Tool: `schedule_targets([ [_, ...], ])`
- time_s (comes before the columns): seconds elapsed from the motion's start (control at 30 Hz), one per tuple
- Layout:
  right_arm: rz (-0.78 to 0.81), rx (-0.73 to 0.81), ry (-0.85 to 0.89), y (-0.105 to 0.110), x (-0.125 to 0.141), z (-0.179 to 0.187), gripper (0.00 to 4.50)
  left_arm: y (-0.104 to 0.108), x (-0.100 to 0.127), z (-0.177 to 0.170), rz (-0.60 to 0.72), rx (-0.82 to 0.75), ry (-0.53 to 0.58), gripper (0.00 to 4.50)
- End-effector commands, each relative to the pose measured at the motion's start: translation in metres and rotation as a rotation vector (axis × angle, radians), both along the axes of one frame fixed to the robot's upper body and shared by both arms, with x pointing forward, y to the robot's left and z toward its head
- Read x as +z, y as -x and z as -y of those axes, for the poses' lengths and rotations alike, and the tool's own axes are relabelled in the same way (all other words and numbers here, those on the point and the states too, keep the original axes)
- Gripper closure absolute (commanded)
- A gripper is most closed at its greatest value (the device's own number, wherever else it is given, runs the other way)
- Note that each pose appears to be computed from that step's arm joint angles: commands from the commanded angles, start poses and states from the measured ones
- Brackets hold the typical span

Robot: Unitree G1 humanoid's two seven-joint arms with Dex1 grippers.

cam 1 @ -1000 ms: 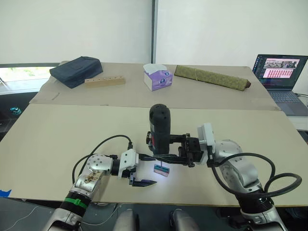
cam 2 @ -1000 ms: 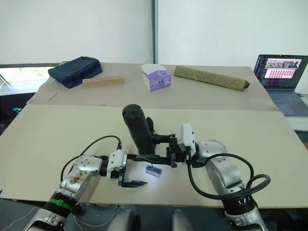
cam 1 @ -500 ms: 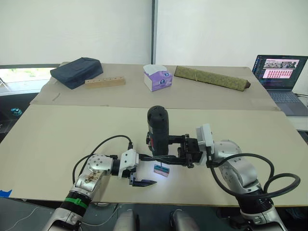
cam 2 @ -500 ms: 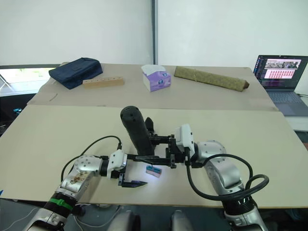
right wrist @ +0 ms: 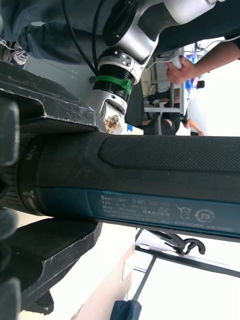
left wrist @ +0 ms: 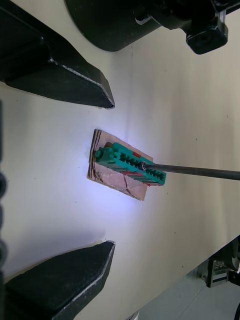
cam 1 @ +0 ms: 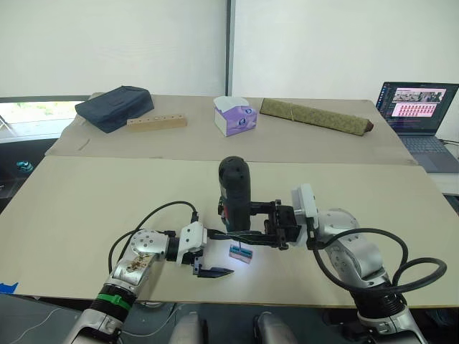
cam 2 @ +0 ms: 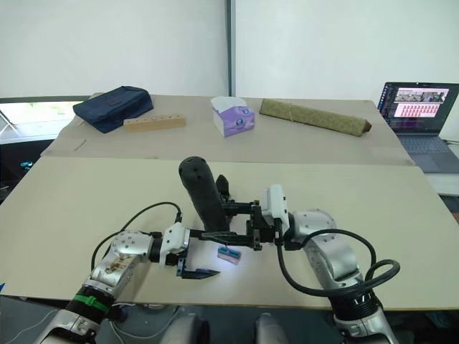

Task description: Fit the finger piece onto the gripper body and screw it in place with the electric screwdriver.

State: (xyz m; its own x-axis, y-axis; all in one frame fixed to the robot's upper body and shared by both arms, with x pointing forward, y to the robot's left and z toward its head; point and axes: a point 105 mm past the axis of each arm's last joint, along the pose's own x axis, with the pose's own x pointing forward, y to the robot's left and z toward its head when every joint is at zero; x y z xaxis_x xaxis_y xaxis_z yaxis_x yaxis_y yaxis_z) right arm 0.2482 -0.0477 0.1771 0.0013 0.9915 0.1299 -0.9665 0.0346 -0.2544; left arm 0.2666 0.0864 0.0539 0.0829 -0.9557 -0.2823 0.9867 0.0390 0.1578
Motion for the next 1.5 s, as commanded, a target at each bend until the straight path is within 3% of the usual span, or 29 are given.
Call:
schedule_targets([
  [0.03, 0.016, 0.017, -0.036, 0.003, 0.01, 0.0, 2.59, 0.003, -0.016, 0.0, -0.049, 0.014, -0.034, 0.05],
  [0.47, 0.005, -0.016, -0.036, -0.003, 0.005, 0.003, 2.59, 0.003, -0.015, 0.0, -0.044, 0.017, -0.031, 0.05],
  [0.7, 0.022, -0.004, -0.076, -0.001, 0.018, 0.003, 2.59, 0.002, -0.004, 0.001, -0.043, 0.021, 0.009, 0.05],
  [0.83, 0.021, 0.0, -0.107, -0.001, 0.028, 0.003, 2.59, 0.001, 0.009, 0.002, -0.05, 0.02, 0.086, 0.05],
  [1.13, 0.042, 0.003, -0.135, 0.0, 0.047, 0.005, 2.59, 0.007, 0.019, -0.012, -0.017, -0.008, 0.087, 0.05],
  [1.5, 0.078, -0.018, -0.179, 0.007, 0.088, 0.017, 2.59, 0.028, 0.071, -0.052, 0.005, 0.038, 0.224, 0.05],
])
